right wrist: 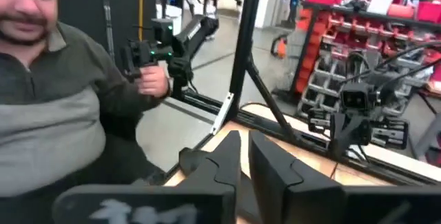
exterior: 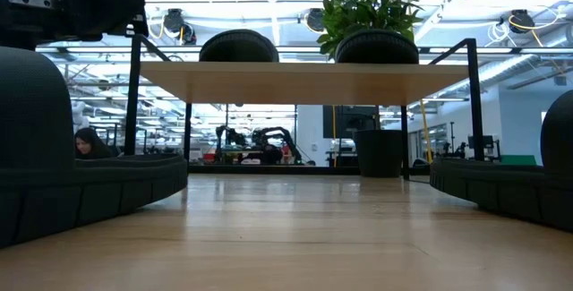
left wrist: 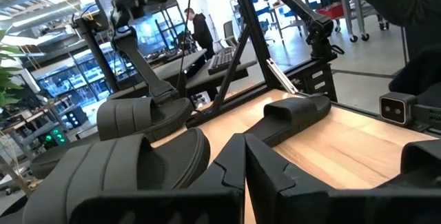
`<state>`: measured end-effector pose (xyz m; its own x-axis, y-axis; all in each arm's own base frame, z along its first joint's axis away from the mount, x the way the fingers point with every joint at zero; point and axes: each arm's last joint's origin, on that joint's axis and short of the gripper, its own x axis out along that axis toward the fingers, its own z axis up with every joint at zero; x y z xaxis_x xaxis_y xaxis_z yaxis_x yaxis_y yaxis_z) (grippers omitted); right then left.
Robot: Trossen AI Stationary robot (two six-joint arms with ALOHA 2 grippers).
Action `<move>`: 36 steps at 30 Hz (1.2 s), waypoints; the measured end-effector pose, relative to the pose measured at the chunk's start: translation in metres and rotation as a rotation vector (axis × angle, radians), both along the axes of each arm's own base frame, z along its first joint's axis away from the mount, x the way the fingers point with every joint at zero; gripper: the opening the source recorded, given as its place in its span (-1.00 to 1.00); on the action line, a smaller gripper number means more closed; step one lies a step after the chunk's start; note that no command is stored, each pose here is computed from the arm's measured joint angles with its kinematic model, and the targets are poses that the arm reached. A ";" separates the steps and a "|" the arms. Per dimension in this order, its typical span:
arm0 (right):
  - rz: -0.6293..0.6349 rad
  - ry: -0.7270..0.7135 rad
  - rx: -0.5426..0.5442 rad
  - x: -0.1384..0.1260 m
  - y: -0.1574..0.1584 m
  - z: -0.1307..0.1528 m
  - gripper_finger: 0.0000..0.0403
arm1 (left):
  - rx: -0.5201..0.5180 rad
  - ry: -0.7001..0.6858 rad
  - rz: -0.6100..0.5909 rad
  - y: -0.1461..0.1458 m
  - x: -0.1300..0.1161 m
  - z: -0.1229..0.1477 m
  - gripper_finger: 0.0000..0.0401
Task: Pick and place slides into the shelf
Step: Put the right black slide under the shelf
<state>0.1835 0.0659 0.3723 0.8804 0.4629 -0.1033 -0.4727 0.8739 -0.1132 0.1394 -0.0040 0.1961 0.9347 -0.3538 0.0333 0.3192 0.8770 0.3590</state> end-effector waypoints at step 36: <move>-0.170 0.920 0.396 0.045 0.100 -0.087 0.41 | -0.026 0.060 0.000 0.000 0.000 -0.005 -0.98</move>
<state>0.2288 0.1659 0.2850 0.5941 0.4870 -0.6401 -0.0969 0.8334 0.5441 0.1395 -0.0040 0.1913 0.9353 -0.3535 -0.0138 0.3394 0.8858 0.3164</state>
